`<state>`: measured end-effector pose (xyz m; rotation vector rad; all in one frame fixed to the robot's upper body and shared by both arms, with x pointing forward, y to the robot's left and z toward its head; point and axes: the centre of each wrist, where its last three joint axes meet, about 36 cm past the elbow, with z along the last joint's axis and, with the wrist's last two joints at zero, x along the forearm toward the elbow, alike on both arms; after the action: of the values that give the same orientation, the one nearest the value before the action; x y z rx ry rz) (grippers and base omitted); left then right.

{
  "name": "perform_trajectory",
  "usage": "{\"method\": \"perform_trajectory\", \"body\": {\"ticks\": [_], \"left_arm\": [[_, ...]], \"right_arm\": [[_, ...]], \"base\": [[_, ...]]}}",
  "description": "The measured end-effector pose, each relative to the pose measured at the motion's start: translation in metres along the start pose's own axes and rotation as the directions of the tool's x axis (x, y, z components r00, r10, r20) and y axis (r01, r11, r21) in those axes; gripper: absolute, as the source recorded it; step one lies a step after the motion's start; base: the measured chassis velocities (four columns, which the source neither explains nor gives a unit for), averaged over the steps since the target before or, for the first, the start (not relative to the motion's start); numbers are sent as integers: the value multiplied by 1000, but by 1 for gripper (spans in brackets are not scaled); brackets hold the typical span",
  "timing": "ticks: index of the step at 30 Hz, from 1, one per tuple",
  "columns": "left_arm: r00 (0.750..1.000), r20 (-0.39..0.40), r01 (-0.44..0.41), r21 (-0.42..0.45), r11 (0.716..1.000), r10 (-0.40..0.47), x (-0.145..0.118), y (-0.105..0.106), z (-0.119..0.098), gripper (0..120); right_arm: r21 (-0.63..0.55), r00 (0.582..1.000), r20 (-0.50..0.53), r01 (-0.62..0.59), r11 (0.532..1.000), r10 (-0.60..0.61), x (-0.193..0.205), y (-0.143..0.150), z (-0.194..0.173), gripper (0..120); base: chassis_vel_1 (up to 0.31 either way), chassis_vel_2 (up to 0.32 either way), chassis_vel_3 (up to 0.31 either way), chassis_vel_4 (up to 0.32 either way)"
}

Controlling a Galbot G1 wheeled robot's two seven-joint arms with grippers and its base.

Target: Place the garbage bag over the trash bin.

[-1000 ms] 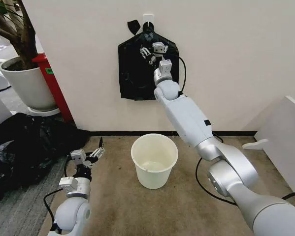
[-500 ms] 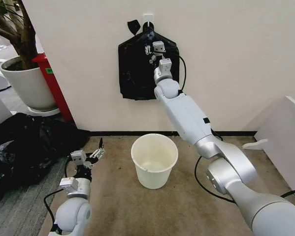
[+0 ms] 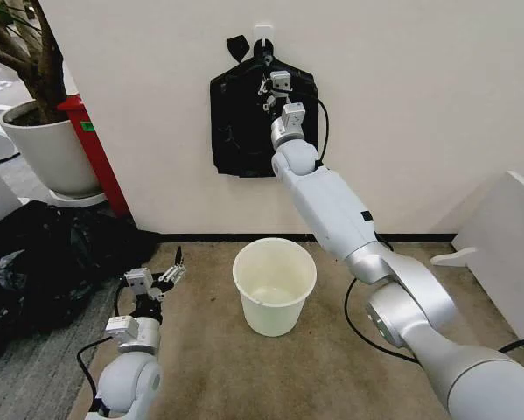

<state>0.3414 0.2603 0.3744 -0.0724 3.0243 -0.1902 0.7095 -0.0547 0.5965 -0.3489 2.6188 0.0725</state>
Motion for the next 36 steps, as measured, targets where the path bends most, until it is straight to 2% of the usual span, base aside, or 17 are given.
{"method": "perform_trajectory", "body": {"ticks": [16,32,36], "left_arm": [[1000,-12,1,-9,1000,-1,0,3,4,100],[1000,-12,5,-10,1000,-6,-1,5,7,100],[1000,-9,7,-11,1000,-7,-1,7,7,100]], "right_arm": [[-57,999,5,39,998,-39,29,14,10,0],[-114,993,42,117,987,-113,75,18,30,0],[-134,988,54,148,980,-142,97,23,41,0]], "base": [[0,0,0,0],[0,0,0,0],[0,0,0,0]]}}
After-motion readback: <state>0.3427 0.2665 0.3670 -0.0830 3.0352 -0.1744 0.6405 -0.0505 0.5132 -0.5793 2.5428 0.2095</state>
